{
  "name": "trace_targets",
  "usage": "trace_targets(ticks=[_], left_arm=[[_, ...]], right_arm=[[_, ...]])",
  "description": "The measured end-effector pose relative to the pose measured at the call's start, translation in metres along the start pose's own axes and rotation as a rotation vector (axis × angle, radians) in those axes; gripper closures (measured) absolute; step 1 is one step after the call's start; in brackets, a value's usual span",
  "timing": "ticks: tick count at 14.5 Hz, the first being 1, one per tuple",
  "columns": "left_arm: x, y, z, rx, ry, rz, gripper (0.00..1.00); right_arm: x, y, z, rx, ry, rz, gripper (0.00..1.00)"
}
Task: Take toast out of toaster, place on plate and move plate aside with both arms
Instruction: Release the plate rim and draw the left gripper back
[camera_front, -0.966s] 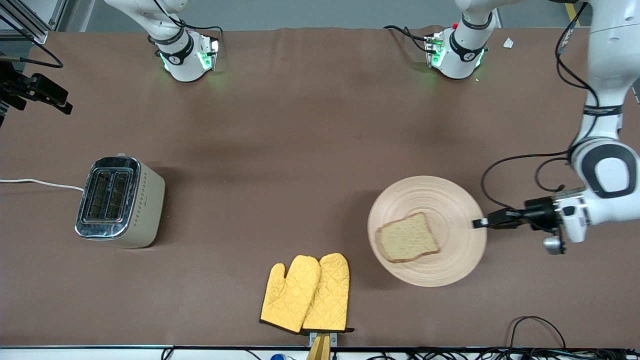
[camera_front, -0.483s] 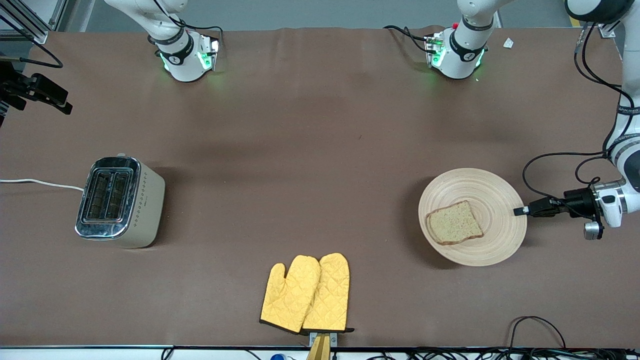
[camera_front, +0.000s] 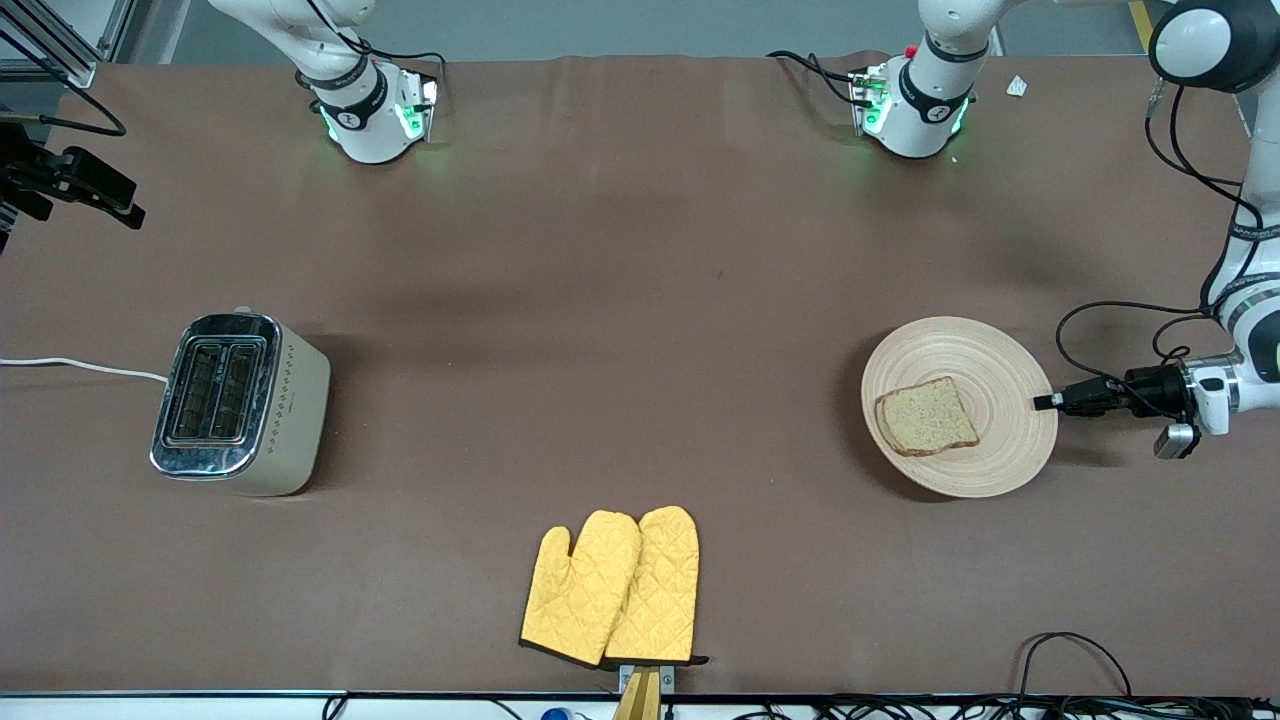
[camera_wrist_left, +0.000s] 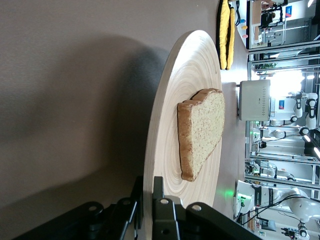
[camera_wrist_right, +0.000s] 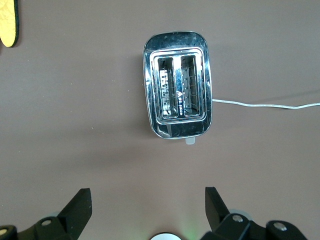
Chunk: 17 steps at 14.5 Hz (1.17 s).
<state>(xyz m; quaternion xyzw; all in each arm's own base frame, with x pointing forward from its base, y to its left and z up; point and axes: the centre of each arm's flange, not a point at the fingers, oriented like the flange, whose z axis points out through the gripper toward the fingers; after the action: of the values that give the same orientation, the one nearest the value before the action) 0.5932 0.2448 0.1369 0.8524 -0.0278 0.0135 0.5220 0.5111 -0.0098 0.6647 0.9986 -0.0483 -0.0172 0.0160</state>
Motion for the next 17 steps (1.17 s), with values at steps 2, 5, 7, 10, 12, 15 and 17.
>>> trace_targets(ticks=[2,5,7,10,12,15,17], left_arm=[[0.007,-0.005,0.005,-0.003,-0.001,-0.001,0.91],[0.022,-0.004,0.002,0.011,0.009,-0.016,0.91],[0.031,0.000,0.003,0.016,0.009,-0.032,0.87],[0.035,0.004,0.009,0.009,0.003,-0.035,0.57],[0.040,0.008,0.010,0.006,0.006,-0.026,0.36],[0.063,0.034,-0.010,0.033,0.038,-0.024,0.07],[0.080,0.073,-0.026,0.064,0.044,-0.030,0.00]], right_arm=[[0.000,0.000,0.000,0.000,0.000,0.000,0.00],[0.000,0.000,0.000,0.000,0.000,0.000,0.00],[0.000,0.000,0.000,0.000,0.001,0.000,0.00],[0.001,0.000,-0.001,0.001,0.006,-0.001,0.00],[0.000,-0.001,-0.001,0.001,0.007,-0.001,0.00],[0.000,-0.001,-0.001,0.001,0.007,-0.002,0.00],[0.000,-0.002,-0.001,0.001,0.007,-0.004,0.00]])
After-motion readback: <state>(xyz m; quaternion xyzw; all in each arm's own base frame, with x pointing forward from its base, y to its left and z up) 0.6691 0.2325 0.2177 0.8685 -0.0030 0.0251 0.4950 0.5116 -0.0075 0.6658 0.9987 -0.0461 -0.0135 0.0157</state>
